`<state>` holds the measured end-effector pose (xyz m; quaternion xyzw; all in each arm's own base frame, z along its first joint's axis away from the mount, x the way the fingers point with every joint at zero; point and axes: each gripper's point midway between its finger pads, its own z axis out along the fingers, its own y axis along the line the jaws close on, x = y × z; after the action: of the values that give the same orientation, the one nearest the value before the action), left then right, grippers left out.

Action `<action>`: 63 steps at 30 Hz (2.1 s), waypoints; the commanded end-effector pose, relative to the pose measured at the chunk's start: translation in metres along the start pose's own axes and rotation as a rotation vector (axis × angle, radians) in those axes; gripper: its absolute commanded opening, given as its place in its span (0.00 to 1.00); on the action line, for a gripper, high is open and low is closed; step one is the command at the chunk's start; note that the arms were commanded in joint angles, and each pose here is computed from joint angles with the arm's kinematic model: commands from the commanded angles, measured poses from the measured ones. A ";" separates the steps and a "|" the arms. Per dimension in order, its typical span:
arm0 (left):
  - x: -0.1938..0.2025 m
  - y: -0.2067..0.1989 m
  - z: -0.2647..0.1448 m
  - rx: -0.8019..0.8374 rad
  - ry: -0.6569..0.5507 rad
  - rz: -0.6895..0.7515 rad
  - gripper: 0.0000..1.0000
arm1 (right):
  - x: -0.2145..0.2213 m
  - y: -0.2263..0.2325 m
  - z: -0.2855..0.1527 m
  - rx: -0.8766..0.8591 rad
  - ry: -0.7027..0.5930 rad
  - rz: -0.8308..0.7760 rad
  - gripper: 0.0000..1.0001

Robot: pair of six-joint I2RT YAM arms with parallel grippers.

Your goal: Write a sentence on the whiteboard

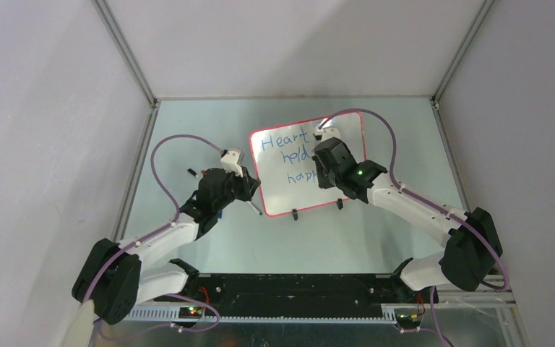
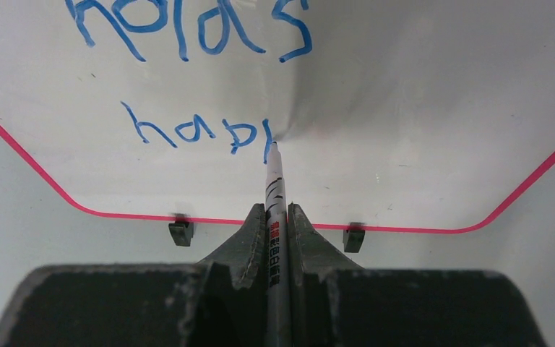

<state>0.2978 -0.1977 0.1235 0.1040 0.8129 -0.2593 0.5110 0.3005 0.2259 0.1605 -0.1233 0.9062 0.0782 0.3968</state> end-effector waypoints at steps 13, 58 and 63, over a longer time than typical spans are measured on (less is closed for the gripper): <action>-0.018 -0.004 -0.002 0.009 -0.054 0.030 0.20 | -0.040 0.008 -0.003 -0.026 -0.122 0.025 0.00; -0.019 -0.005 -0.002 0.012 -0.058 0.029 0.20 | -0.012 0.000 0.006 0.025 -0.034 0.011 0.00; -0.019 -0.005 -0.002 0.012 -0.058 0.030 0.20 | -0.011 0.005 0.006 0.010 -0.028 0.002 0.00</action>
<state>0.2978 -0.1977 0.1235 0.1040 0.8129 -0.2593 0.5110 0.3101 0.2247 0.1631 -0.1144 0.9016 0.0645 0.4122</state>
